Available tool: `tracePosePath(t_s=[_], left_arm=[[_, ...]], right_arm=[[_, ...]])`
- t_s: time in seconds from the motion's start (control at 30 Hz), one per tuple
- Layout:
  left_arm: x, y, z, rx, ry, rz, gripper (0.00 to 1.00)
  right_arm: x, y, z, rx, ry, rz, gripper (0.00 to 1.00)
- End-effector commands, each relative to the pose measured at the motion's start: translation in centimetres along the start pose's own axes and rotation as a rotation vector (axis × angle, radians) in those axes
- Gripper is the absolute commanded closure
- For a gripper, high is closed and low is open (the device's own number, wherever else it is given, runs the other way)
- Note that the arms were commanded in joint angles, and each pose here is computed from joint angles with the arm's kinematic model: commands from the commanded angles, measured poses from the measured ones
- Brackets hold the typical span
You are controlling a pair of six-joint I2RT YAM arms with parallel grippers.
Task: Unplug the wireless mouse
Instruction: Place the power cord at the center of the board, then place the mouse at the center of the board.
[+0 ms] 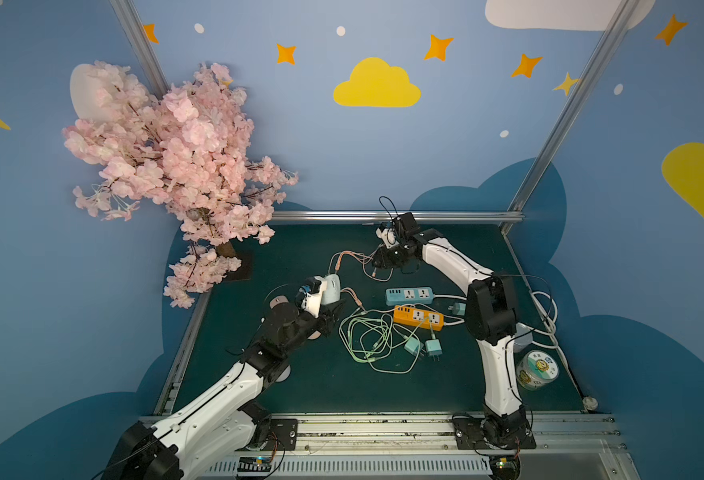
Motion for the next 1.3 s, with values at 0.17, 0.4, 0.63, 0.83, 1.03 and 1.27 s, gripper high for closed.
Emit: tracePosePath(t_s=[0.17, 0.4, 0.63, 0.83, 1.03, 1.27], left_arm=[[1.8, 1.7, 2.2, 0.040, -0.013, -0.127, 0.92], [5.6, 1.3, 6.2, 0.106, -0.024, -0.283, 0.91], [11.1, -1.6, 9.6, 0.192, -0.029, -0.456, 0.89], [16.5, -4.5, 10.7, 0.230, -0.029, -0.658, 0.82], [21.1, -7.3, 10.9, 0.260, 0.012, -0.840, 0.80], [23.2, -8.2, 13.4, 0.333, -0.015, -0.909, 0.70]], right_arm=[[-1.0, -1.8, -6.6, -0.184, 0.016, 0.034, 0.29], [-1.7, -8.1, -9.1, -0.190, 0.094, 0.081, 0.29], [-4.2, -11.7, -8.2, -0.145, 0.104, 0.118, 0.27], [-4.6, -11.2, -8.6, -0.151, 0.175, 0.154, 0.26], [-5.5, -10.9, -8.8, -0.173, 0.207, 0.192, 0.26], [-5.8, -10.9, -8.1, -0.152, 0.241, 0.219, 0.26]])
Point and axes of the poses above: each gripper's point midway between its finger pads, its own z axis out along the fingers, its own x axis along the line the jaws close on, y = z × x, the point moved 6 cm from there along -z, back along the fingers, and after that the axes turned 10 degrees about z, right-handed, at the moved point
